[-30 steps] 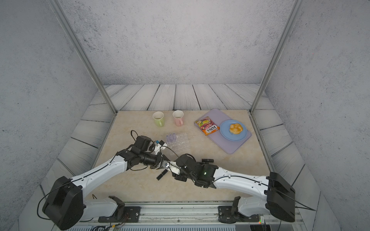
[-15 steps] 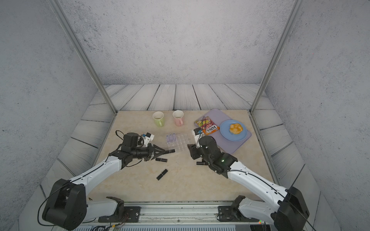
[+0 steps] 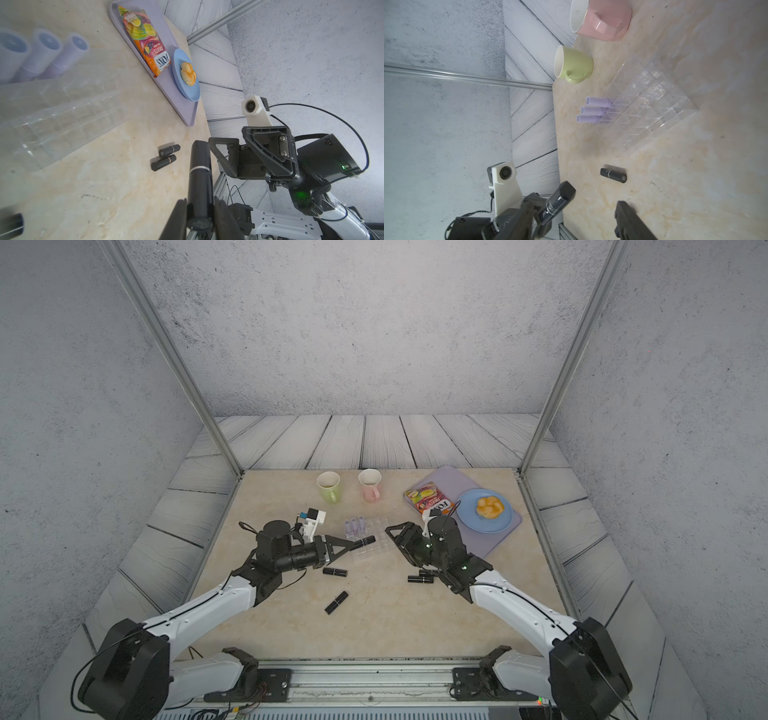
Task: Arrange the lipsticks in the organizer
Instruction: Pick up the lipstick at the center of the board.
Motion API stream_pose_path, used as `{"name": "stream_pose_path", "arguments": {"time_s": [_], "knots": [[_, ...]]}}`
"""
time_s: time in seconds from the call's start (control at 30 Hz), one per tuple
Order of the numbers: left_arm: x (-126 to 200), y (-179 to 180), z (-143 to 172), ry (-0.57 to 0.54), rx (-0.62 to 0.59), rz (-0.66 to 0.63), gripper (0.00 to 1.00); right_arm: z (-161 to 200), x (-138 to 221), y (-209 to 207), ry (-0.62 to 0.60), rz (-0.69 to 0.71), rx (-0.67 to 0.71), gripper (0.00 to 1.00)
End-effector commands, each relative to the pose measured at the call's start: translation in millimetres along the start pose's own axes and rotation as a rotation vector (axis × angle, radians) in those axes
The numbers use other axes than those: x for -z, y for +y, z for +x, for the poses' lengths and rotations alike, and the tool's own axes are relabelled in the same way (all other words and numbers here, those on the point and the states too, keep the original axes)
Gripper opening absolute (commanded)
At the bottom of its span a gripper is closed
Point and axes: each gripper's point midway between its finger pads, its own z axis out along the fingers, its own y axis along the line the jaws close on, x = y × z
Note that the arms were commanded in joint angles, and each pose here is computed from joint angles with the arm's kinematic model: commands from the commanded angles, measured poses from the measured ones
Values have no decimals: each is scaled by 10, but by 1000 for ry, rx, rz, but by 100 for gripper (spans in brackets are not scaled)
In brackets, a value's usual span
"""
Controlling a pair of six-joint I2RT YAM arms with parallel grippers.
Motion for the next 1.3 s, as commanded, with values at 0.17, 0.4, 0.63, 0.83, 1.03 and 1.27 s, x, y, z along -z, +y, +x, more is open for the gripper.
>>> {"name": "stream_pose_path", "arguments": {"time_s": [0.17, 0.4, 0.63, 0.83, 1.03, 1.27], "knots": [[-71, -235, -48, -34, -74, 56, 0, 203, -217, 124, 64, -46, -121, 60], [-136, -224, 28, -12, -82, 53, 0, 186, -287, 226, 57, -81, -159, 44], [-186, -144, -16, -27, -62, 28, 0, 166, -247, 137, 31, -52, -254, 32], [-208, -156, -5, -18, -66, 33, 0, 122, -269, 45, 0, -9, -289, 32], [-202, -162, -3, -19, -76, 29, 0, 85, -335, 11, -13, 9, -326, 29], [-226, -150, 8, -10, -77, 26, 0, 77, -391, -19, -16, 33, -353, 34]]}}
